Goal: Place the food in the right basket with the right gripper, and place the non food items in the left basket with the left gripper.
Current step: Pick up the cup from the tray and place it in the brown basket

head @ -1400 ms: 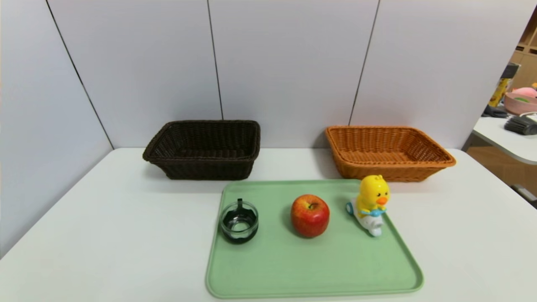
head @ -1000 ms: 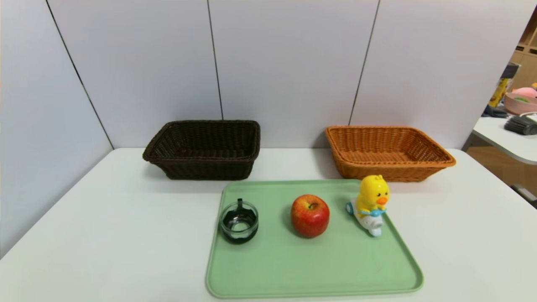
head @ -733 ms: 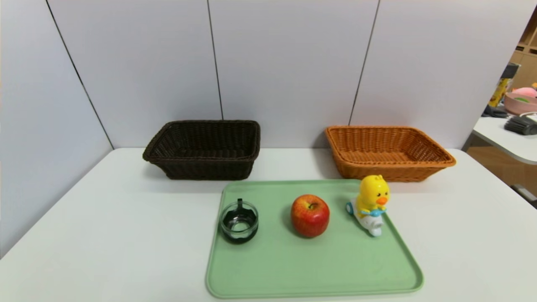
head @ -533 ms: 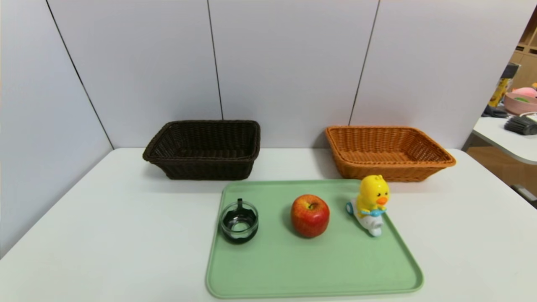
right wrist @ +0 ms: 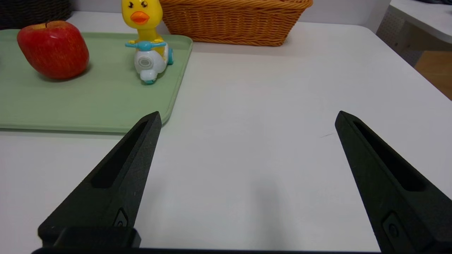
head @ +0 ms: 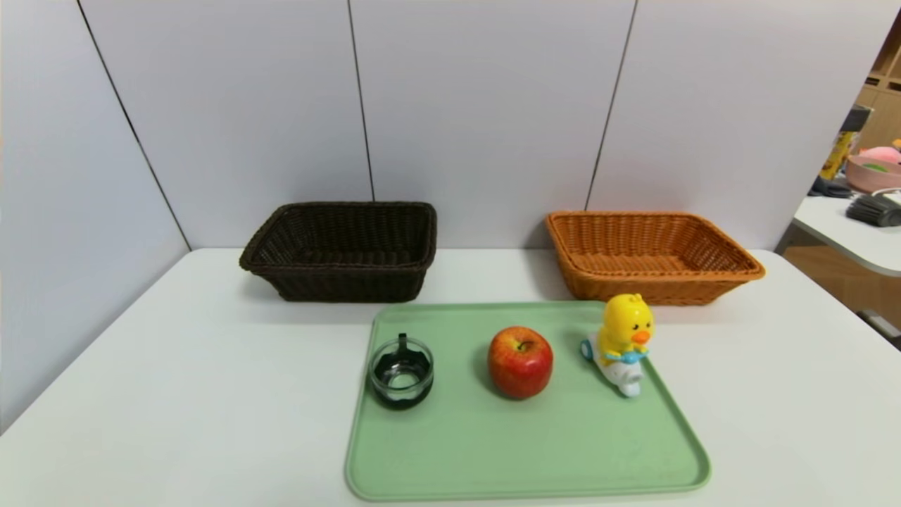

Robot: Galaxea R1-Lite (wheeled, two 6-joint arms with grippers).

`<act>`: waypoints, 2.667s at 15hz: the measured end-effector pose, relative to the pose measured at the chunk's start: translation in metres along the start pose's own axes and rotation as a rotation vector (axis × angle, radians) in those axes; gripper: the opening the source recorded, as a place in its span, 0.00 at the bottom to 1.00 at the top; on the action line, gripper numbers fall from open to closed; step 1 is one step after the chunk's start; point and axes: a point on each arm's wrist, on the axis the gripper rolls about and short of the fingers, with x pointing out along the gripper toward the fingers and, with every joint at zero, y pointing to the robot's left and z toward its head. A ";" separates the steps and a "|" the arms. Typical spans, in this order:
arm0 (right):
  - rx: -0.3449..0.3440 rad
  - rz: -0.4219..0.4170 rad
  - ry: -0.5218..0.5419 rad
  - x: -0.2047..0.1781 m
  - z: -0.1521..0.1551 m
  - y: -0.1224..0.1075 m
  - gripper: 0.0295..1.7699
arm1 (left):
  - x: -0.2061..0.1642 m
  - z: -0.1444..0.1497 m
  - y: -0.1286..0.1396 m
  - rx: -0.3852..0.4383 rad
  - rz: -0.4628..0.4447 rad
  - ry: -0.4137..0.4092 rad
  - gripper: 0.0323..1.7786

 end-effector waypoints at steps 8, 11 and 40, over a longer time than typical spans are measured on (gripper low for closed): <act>0.000 0.000 0.000 0.000 0.000 0.000 0.96 | 0.000 0.000 0.000 -0.002 0.001 0.000 0.95; 0.000 0.000 0.000 0.000 0.000 0.000 0.96 | 0.000 0.002 0.000 0.023 -0.002 0.007 0.95; 0.000 0.000 0.000 0.000 0.000 0.000 0.96 | 0.268 0.141 -0.116 0.240 -0.482 0.775 0.95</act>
